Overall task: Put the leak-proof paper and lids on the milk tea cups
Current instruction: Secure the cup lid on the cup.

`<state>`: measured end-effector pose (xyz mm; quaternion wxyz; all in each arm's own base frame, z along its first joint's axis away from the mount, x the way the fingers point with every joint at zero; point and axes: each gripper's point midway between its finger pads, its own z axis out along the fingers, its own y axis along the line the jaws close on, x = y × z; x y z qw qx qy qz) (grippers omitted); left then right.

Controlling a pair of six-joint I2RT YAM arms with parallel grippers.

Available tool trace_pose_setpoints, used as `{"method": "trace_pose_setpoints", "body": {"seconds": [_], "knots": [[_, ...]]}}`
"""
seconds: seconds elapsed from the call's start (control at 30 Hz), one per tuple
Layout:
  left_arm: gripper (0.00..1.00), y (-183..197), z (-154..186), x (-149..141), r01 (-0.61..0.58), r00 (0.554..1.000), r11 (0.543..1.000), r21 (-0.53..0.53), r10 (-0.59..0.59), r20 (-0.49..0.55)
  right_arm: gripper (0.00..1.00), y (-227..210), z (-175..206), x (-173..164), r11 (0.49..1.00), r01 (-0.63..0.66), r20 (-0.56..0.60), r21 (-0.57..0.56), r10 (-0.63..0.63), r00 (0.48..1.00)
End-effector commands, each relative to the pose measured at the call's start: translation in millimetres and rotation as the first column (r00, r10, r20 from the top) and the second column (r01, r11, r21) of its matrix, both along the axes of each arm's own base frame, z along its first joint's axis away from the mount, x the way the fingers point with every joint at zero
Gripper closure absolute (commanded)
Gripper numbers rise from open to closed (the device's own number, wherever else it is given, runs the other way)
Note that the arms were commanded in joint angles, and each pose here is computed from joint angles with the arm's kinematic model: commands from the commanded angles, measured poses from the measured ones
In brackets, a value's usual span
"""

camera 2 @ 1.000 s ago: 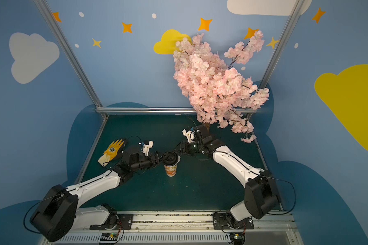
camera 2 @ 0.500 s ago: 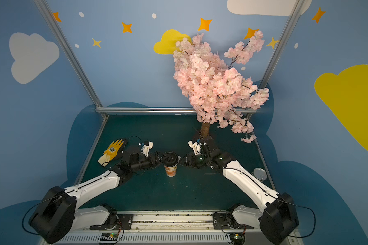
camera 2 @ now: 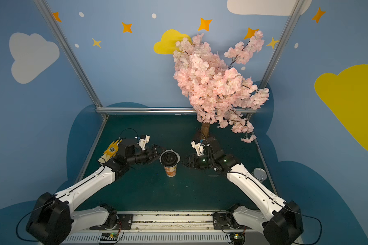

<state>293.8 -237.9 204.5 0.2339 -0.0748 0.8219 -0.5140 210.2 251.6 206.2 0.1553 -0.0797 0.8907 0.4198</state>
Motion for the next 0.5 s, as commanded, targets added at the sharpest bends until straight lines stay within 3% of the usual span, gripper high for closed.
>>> {"method": "trace_pose_setpoints", "body": {"seconds": [0.0, 0.07, 0.13, 0.2, 0.23, 0.3, 0.33, 0.4, 0.47], "knots": [[0.0, 10, 21, -6, 0.0, 0.997, 0.998, 0.06, -0.004, 0.073, 0.54, -24, 8, 7, 0.996, 0.061, 0.074, -0.066, -0.056, 0.996], [0.0, 34, 24, -3, -0.087, 0.988, 0.98, 0.177, 0.061, 0.143, 0.54, -55, 7, 23, 0.971, 0.17, 0.162, -0.167, -0.143, 0.976], [0.0, 72, 21, 6, -0.245, 0.952, 0.911, 0.332, 0.161, 0.261, 0.51, -98, 8, 48, 0.898, 0.349, 0.297, -0.267, -0.268, 0.917], [0.0, 125, 12, 17, -0.471, 0.86, 0.74, 0.48, 0.263, 0.438, 0.44, -145, 10, 78, 0.776, 0.548, 0.453, -0.312, -0.385, 0.804], [0.0, 146, 6, 21, -0.555, 0.809, 0.657, 0.51, 0.286, 0.513, 0.39, -166, 11, 91, 0.706, 0.632, 0.52, -0.319, -0.427, 0.74], [0.0, 198, -4, 27, -0.717, 0.688, 0.435, 0.544, 0.317, 0.653, 0.34, -211, 5, 115, 0.533, 0.782, 0.655, -0.324, -0.47, 0.592], [0.0, 213, -9, 30, -0.751, 0.655, 0.371, 0.547, 0.307, 0.691, 0.32, -223, 0, 126, 0.494, 0.815, 0.702, -0.304, -0.463, 0.542], [0.0, 237, -27, 33, -0.758, 0.649, 0.286, 0.586, 0.25, 0.718, 0.31, -233, -29, 145, 0.508, 0.804, 0.74, -0.309, -0.403, 0.539], [0.0, 261, -49, 34, -0.741, 0.67, 0.222, 0.633, 0.284, 0.685, 0.3, -241, -54, 155, 0.507, 0.793, 0.726, -0.339, -0.395, 0.563]]}}
